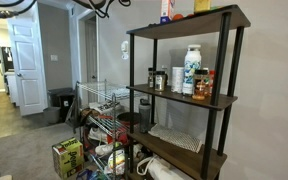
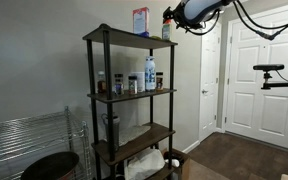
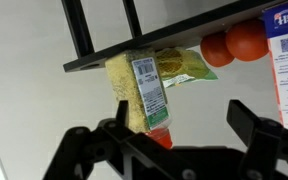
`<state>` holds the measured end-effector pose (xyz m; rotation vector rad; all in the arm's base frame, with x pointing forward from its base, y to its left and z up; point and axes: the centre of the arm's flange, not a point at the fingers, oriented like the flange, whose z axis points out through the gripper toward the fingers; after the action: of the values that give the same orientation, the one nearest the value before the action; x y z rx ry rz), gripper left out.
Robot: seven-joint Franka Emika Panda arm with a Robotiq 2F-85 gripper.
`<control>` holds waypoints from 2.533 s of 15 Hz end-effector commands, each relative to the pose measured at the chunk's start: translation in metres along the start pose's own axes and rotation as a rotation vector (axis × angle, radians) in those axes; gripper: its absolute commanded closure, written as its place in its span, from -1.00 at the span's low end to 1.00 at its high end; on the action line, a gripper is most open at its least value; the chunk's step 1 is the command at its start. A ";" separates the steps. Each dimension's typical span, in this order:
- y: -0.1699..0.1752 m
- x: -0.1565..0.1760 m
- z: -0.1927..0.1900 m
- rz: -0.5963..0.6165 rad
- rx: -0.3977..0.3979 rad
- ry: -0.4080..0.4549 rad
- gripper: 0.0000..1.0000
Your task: Move the bottle from the first top shelf to the second top shelf
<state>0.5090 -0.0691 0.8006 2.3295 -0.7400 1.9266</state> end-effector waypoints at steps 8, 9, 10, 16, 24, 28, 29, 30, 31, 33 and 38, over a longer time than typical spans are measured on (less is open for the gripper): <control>-0.024 0.008 0.016 -0.056 -0.039 0.032 -1.00; -0.030 0.012 0.019 -0.076 -0.051 0.046 -1.00; -0.037 0.016 0.022 -0.099 -0.078 0.071 -1.00; -0.053 0.038 0.045 -0.176 -0.213 0.109 -1.00; -0.056 0.031 0.093 -0.173 -0.269 0.016 -1.00; -0.052 0.024 0.121 -0.132 -0.296 -0.028 -1.00; -0.051 0.024 0.125 -0.116 -0.307 -0.031 -1.00; -0.049 0.024 0.129 -0.100 -0.319 -0.032 -1.00; -0.046 0.026 0.129 -0.068 -0.337 -0.032 -1.00; -0.038 0.028 0.128 -0.023 -0.366 -0.027 -1.00; -0.030 0.031 0.122 0.044 -0.390 -0.010 -1.00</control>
<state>0.6360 -0.0922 0.8056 2.1193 -0.9965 1.5964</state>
